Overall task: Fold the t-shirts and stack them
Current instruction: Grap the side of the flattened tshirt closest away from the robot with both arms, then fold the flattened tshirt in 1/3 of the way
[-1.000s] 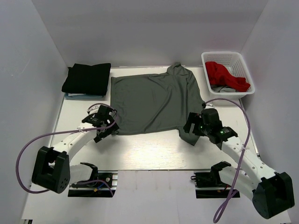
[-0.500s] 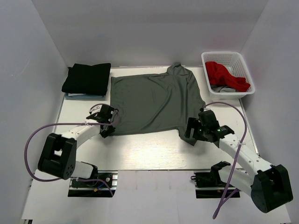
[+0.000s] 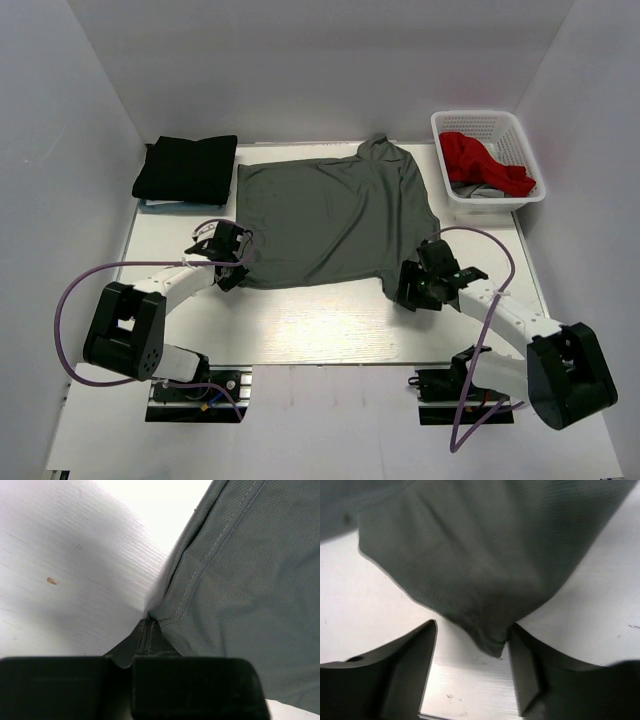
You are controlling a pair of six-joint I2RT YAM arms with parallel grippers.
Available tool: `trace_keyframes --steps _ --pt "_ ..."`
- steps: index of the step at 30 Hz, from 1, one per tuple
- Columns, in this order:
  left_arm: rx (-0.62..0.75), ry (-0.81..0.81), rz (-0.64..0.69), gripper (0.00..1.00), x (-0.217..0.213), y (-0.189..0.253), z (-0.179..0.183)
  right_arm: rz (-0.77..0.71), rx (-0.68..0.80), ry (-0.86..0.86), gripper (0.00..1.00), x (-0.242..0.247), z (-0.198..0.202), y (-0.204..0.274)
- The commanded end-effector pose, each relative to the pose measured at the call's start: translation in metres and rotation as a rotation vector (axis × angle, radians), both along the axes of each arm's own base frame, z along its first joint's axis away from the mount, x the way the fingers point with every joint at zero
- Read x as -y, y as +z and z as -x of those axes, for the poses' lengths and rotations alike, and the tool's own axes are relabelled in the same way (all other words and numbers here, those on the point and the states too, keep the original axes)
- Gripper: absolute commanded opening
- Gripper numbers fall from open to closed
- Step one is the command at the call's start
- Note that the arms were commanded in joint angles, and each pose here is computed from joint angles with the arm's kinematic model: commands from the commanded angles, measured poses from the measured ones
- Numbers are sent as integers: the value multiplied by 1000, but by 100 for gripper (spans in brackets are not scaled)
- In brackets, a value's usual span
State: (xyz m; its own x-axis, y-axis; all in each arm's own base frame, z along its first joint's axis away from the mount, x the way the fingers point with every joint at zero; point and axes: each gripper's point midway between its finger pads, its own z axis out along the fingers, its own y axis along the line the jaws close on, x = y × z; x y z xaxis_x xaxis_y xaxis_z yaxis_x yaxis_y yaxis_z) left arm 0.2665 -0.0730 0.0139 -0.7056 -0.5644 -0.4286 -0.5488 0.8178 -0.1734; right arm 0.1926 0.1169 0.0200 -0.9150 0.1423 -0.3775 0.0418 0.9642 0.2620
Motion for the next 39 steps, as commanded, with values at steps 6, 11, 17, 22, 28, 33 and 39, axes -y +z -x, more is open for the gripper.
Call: trace_keyframes --steps 6,11,17,22,28,33,39 --pt "-45 -8 -1 0 -3 -3 16 139 -82 -273 0 34 7 -23" --pt "-104 61 -41 0 -18 0 41 190 -131 -304 0 53 43 5" --pt "-169 114 11 0 -17 5 75 4 -148 -324 0 30 62 58" --pt "-104 107 77 0 -8 23 69 1 -83 -351 0 35 55 67" --pt "8 59 118 0 3 48 47 -15 -12 -282 0 24 29 78" --pt "39 45 121 0 8 59 22 -14 68 -269 0 19 0 92" --pt "59 81 45 0 2 74 -7 63 146 -311 0 25 -38 114"
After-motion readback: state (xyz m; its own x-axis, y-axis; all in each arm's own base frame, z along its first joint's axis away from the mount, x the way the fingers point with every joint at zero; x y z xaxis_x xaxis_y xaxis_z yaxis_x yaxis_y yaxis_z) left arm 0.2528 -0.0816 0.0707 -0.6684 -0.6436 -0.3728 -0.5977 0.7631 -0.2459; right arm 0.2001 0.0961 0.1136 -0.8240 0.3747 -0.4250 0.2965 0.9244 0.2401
